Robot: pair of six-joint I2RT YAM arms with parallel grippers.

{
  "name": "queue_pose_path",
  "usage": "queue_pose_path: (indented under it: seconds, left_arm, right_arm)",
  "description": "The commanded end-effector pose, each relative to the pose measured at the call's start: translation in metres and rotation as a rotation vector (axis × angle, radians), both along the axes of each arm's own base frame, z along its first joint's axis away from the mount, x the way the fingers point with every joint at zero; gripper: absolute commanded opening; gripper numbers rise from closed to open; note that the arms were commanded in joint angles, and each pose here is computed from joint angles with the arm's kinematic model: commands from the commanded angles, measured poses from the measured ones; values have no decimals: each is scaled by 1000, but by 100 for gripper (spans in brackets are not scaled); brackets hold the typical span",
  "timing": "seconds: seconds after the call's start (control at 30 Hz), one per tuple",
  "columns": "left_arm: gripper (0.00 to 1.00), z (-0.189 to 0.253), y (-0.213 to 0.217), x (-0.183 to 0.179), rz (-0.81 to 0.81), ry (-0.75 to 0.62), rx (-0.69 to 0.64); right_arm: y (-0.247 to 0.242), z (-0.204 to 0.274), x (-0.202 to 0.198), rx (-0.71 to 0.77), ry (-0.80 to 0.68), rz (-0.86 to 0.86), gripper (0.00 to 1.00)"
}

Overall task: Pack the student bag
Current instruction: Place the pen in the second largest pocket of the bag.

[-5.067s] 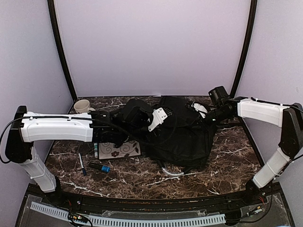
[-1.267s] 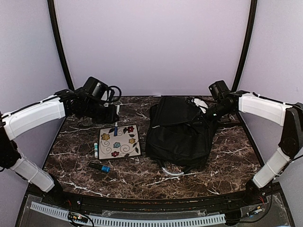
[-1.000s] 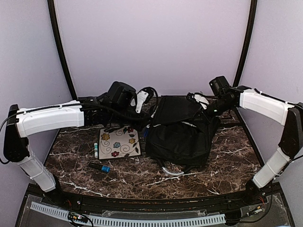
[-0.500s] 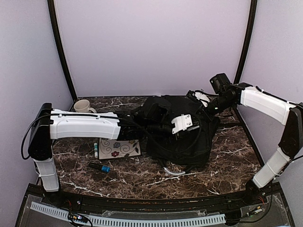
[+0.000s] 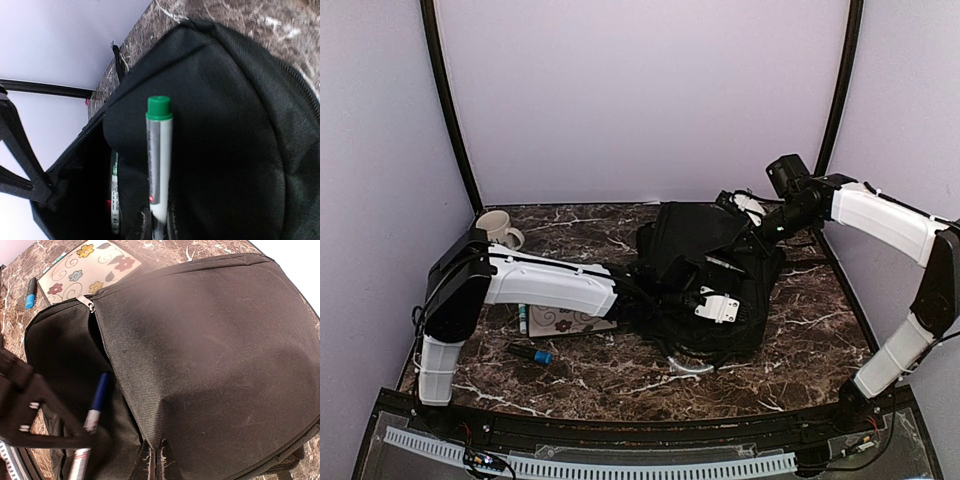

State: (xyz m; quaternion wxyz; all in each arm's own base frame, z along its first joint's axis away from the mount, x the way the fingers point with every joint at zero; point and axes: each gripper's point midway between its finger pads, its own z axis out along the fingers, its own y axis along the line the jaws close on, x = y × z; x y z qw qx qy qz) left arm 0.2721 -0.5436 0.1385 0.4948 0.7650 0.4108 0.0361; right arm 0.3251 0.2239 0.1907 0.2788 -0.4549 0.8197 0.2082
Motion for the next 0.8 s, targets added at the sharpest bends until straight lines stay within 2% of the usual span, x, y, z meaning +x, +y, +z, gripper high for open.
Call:
queue_pose_path:
  seconds: [0.0,0.3,0.6,0.77]
  left_arm:
    - [0,14,-9,18,-10,-199,21]
    - [0,-5,-11,74,140,-392,97]
    - [0,6,-6,111,253,-447,81]
    - [0,10,-13,124,265,-443,67]
  right_arm:
    - [10,44,-7,107,-95,56,0]
    - [12,39,-12,117,-71,68,0]
    - [11,36,-14,114,-71,71,0]
    - [13,34,-16,119,-62,78,0]
